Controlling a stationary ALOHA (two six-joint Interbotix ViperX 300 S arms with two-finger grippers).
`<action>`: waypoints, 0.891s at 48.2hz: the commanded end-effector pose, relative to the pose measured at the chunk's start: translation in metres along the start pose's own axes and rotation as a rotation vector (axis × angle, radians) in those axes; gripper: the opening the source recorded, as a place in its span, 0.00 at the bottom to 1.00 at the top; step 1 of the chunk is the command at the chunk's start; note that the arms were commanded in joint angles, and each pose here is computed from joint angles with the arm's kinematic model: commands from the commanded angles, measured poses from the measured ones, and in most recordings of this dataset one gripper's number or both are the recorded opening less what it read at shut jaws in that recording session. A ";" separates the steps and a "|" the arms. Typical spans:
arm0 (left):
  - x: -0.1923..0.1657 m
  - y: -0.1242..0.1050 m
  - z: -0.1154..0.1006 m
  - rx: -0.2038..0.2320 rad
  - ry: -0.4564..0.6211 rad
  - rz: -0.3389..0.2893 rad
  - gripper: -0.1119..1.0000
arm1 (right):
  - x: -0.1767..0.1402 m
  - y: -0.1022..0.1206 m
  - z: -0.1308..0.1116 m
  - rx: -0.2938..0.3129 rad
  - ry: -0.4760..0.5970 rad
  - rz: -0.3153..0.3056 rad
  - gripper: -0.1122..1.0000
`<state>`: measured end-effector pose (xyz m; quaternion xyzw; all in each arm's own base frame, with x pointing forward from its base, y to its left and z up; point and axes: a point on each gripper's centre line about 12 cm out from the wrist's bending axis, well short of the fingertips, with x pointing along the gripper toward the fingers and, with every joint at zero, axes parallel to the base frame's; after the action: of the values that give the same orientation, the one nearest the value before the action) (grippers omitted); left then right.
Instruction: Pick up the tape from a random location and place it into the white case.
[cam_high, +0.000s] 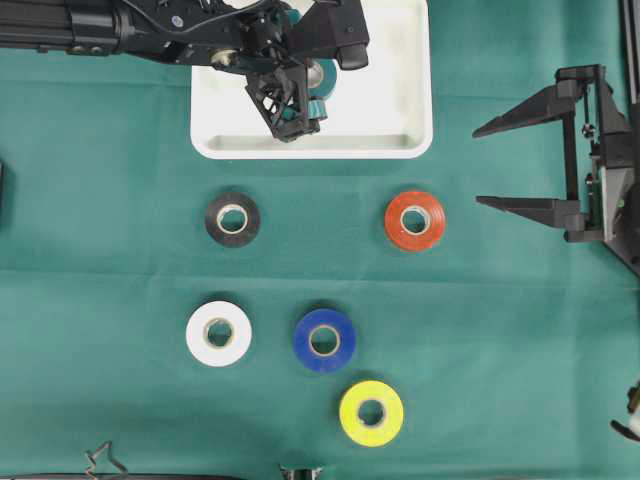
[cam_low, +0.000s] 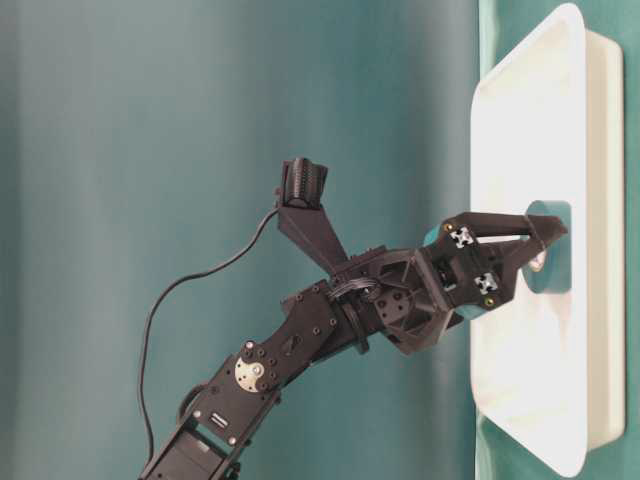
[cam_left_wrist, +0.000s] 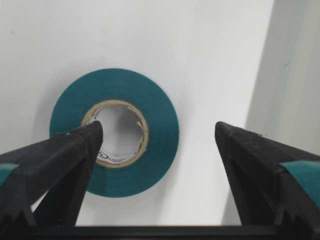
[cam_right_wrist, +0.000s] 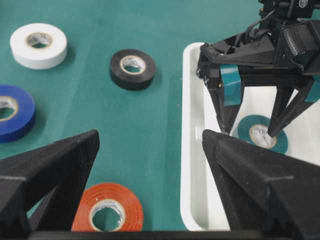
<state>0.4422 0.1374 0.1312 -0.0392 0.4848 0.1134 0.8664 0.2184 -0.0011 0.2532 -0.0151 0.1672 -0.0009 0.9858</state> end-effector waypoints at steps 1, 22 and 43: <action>-0.017 0.002 0.016 -0.007 -0.055 0.004 0.98 | 0.000 -0.001 0.011 0.002 -0.026 -0.002 0.93; -0.106 -0.003 0.055 0.007 -0.149 0.001 0.98 | 0.000 -0.001 0.011 0.001 -0.028 -0.002 0.93; -0.144 -0.001 0.071 0.012 -0.146 0.004 0.98 | -0.001 -0.001 0.011 0.001 -0.021 -0.002 0.93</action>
<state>0.4314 0.1262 0.2693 -0.0302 0.4455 0.1119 0.8878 0.2180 -0.0012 0.2531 -0.0152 0.1702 -0.0011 0.9853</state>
